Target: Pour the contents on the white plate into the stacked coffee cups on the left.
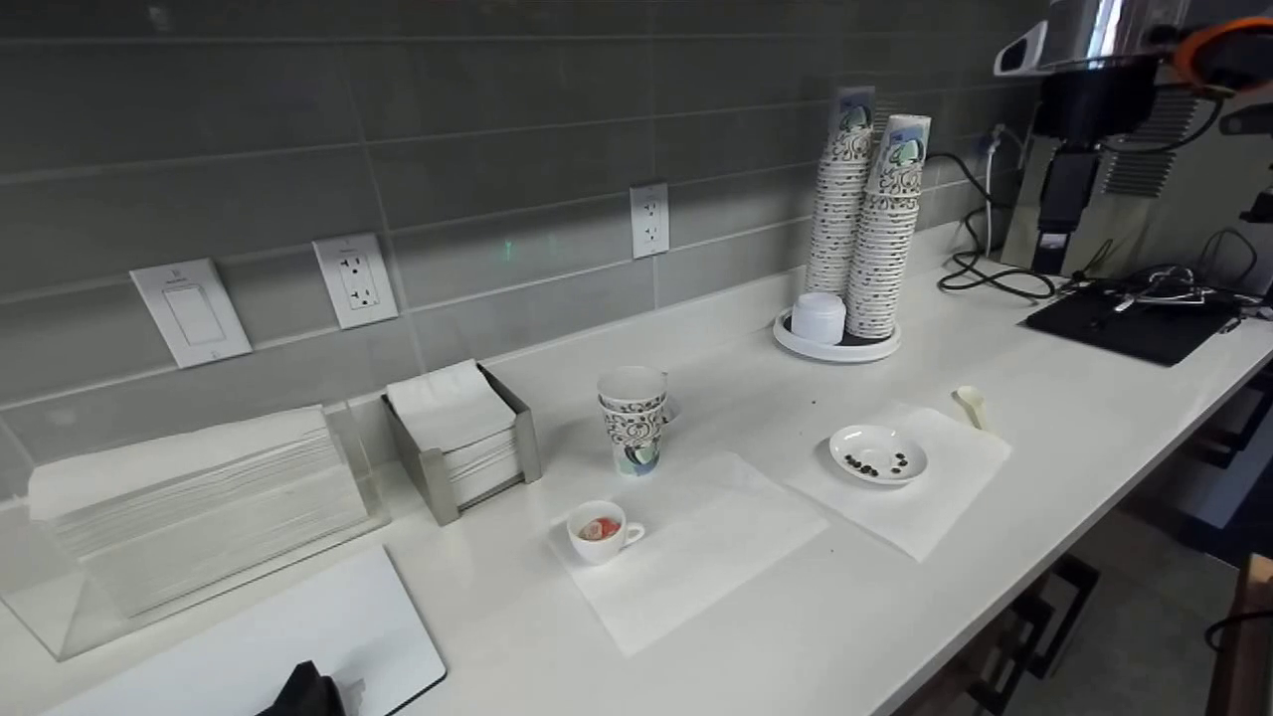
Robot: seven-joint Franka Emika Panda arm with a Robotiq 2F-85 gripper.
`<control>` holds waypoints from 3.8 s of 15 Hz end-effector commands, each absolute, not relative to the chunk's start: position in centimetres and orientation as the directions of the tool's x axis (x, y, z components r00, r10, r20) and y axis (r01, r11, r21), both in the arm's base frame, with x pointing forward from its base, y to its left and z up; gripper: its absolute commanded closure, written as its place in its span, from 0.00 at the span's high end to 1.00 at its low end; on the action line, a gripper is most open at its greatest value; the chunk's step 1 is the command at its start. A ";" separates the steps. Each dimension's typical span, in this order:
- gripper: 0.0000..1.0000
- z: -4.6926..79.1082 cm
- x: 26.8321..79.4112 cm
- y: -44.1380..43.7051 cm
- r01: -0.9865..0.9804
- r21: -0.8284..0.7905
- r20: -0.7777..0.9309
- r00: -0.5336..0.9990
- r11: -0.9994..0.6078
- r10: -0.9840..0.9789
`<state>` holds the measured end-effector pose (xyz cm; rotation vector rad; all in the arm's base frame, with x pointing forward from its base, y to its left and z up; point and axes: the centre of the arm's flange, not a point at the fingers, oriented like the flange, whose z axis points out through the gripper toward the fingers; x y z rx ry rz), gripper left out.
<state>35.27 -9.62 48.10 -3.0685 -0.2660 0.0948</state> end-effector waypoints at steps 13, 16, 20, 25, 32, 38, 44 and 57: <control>1.00 37.1 39.7 -15.5 0.219 -0.240 -0.090 0.965 -0.946 0.246; 1.00 37.2 39.8 -15.5 0.220 -0.240 -0.089 0.965 -0.946 0.247; 1.00 37.2 39.8 -15.5 0.220 -0.241 -0.088 0.965 -0.945 0.247; 1.00 33.9 41.3 -15.2 0.189 -0.275 -0.090 0.971 -0.943 0.221; 1.00 29.4 43.0 -16.3 0.200 -0.340 -0.013 0.976 -0.919 0.217; 1.00 26.2 43.9 -17.1 0.232 -0.401 0.040 0.971 -0.886 0.236; 0.96 23.7 45.0 -16.9 0.237 -0.434 0.036 0.968 -0.869 0.246; 0.54 22.1 46.5 -18.4 0.190 -0.476 0.028 0.979 -0.859 0.201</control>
